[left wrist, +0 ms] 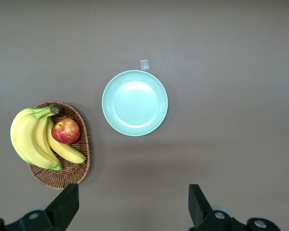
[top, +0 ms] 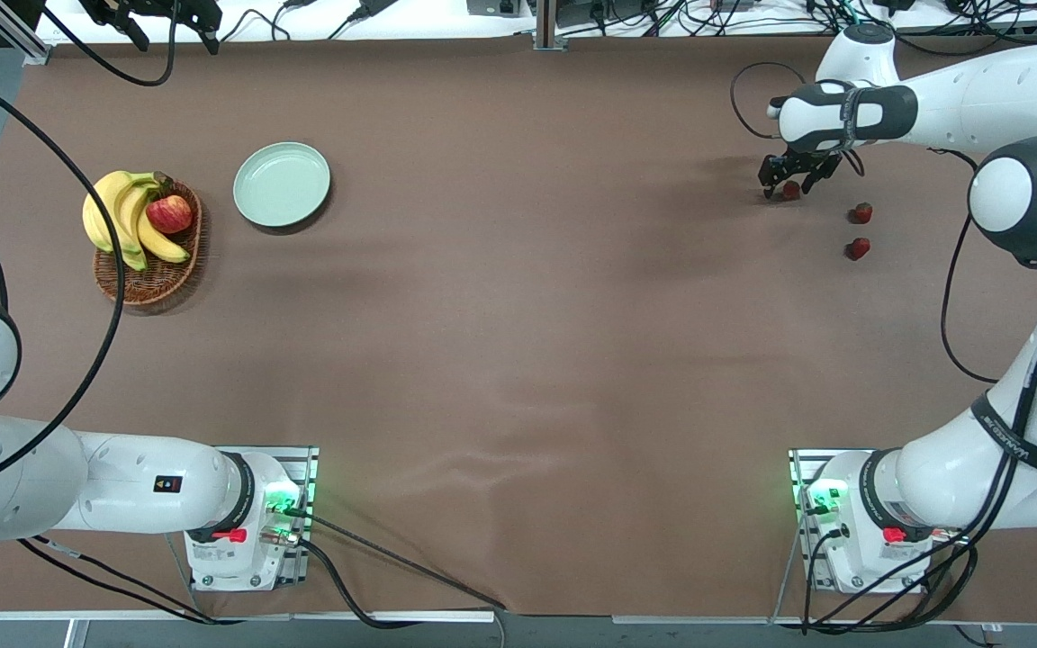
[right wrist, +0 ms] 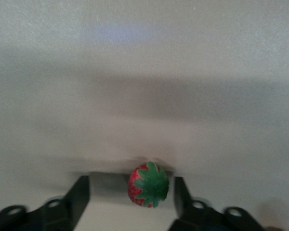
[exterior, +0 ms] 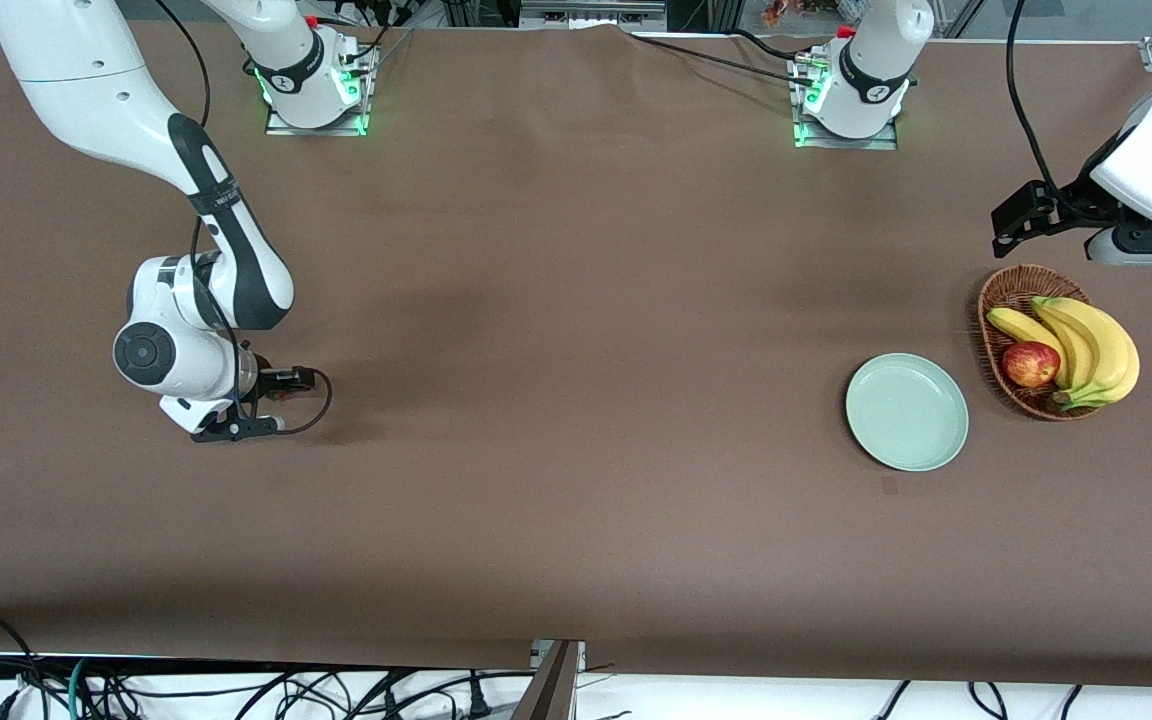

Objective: Collect all strawberries into plate
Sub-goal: 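Grasp one red strawberry with the right gripper, then carry the strawberry with the right gripper toward the table middle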

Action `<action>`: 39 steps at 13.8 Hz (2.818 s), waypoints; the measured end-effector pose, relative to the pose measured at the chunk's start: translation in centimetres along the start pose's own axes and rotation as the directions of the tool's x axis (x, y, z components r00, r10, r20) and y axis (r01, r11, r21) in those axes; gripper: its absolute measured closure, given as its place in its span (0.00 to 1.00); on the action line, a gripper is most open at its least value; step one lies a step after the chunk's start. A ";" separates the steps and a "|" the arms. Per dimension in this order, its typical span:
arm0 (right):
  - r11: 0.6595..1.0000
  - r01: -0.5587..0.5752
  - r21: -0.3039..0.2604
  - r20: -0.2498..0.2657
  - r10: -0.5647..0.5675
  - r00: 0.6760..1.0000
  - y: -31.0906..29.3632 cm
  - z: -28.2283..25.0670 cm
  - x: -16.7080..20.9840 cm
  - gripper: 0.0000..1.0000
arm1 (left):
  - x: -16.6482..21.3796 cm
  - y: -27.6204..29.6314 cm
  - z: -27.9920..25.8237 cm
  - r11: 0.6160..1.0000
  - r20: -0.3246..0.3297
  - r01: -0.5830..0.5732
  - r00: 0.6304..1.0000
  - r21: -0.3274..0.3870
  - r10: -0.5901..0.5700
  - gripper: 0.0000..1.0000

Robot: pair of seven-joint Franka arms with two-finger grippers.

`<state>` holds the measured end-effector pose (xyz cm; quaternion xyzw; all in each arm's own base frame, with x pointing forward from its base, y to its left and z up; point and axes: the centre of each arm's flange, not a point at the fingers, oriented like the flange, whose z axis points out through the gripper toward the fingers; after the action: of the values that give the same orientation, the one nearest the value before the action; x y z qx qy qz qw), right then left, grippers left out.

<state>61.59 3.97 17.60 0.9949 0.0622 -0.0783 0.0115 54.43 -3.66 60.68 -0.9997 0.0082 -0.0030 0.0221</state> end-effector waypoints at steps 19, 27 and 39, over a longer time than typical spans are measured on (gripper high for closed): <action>0.964 -0.258 0.064 -0.069 0.262 0.963 -33.1 -8.3 0.5 0.69 | 0.0 0.0 0.0 1.000 0.000 0.000 1.000 0.000 0.000 0.00; 0.928 -0.224 0.298 -0.160 0.280 0.947 -54.8 -5.5 -5.8 0.69 | 0.0 0.0 0.0 1.000 0.000 0.000 1.000 0.000 0.000 0.00; 0.920 -0.181 0.348 -0.159 0.248 0.956 -59.3 -6.4 -8.6 0.24 | 0.0 0.0 0.0 1.000 0.000 0.000 1.000 0.000 0.000 0.00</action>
<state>46.67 62.00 24.46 0.9863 -0.0606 0.0144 -0.1525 54.43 -3.66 60.69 -0.9997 0.0083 -0.0032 0.0221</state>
